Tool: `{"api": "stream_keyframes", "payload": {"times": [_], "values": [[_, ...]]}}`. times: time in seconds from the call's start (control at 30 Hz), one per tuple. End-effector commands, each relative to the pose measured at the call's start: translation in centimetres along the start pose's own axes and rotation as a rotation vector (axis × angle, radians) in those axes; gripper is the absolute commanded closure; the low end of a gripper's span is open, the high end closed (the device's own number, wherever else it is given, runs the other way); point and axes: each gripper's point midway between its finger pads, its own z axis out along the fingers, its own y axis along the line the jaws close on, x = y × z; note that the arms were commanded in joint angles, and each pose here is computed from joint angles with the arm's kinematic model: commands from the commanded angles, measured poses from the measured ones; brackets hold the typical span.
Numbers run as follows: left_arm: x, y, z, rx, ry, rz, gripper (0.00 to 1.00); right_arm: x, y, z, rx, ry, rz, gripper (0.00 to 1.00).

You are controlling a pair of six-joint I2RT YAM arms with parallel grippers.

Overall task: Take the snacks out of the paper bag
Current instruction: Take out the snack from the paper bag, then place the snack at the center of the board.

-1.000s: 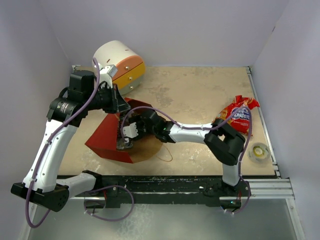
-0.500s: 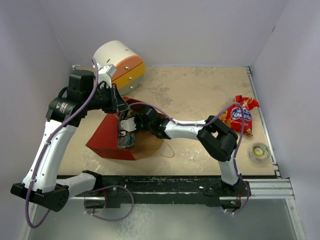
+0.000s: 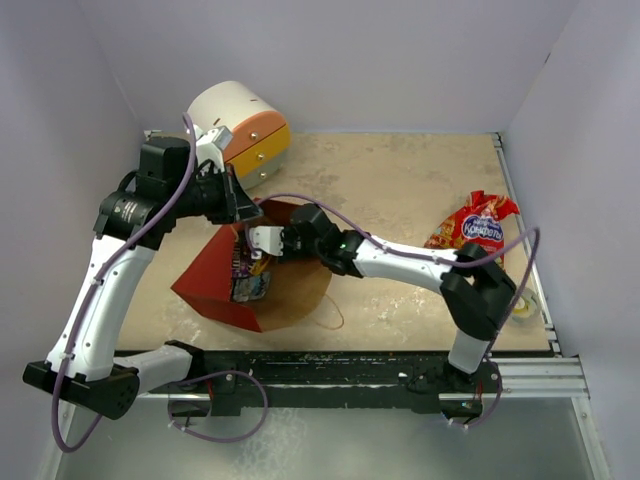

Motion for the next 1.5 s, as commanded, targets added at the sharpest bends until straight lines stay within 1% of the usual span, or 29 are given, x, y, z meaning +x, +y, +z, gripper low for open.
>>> {"api": "stream_keyframes", "payload": {"times": [0.0,0.13,0.23,0.33,0.47,0.6,0.8,0.87,0.93,1.13,1.3,1.4,1.47], "values": [[-1.7,-1.4,-0.8,0.037,-0.062,0.027,1.00,-4.1,1.0,-4.0,-0.078,-0.156,0.169,1.00],[-1.7,-1.5,-0.6,0.049,-0.054,0.028,1.00,-5.5,2.0,-6.4,-0.140,-0.191,0.291,1.00],[-1.7,-1.4,-0.5,0.050,-0.053,0.029,1.00,-5.9,1.7,-7.9,-0.127,-0.180,0.389,1.00],[-1.7,-1.4,-0.6,0.044,-0.057,0.024,1.00,-6.2,1.4,-9.7,-0.121,-0.160,0.451,1.00],[-1.6,-1.3,-0.4,0.050,-0.064,0.012,1.00,-7.2,0.3,-12.9,-0.084,-0.180,0.495,1.00],[-1.3,-1.1,-0.1,0.050,-0.061,0.009,1.00,-8.1,-1.5,-16.3,0.000,-0.223,0.546,1.00],[-2.3,-1.7,-0.4,0.060,-0.091,0.017,1.00,-8.8,-2.7,-18.8,0.061,-0.257,0.620,1.00],[-3.0,-2.0,-0.8,0.060,-0.111,0.031,1.00,-9.3,-3.1,-19.9,0.075,-0.280,0.679,1.00],[-3.9,-2.1,-1.1,0.046,-0.133,0.054,1.00,-9.0,-5.0,-21.2,0.183,-0.279,0.732,1.00],[-6.8,-2.0,-2.8,-0.037,-0.225,0.165,1.00,-8.5,-10.2,-26.9,0.464,-0.305,0.757,1.00],[-9.0,-1.8,-4.3,-0.098,-0.296,0.308,1.00,-7.6,-14.7,-32.3,0.745,-0.335,0.809,1.00],[-10.1,-1.9,-4.8,-0.120,-0.322,0.367,1.00,-6.9,-16.6,-34.4,0.874,-0.360,0.853,1.00],[-10.3,-1.9,-4.3,-0.113,-0.314,0.382,1.00,-5.8,-17.8,-35.3,0.953,-0.361,0.894,1.00]]}}
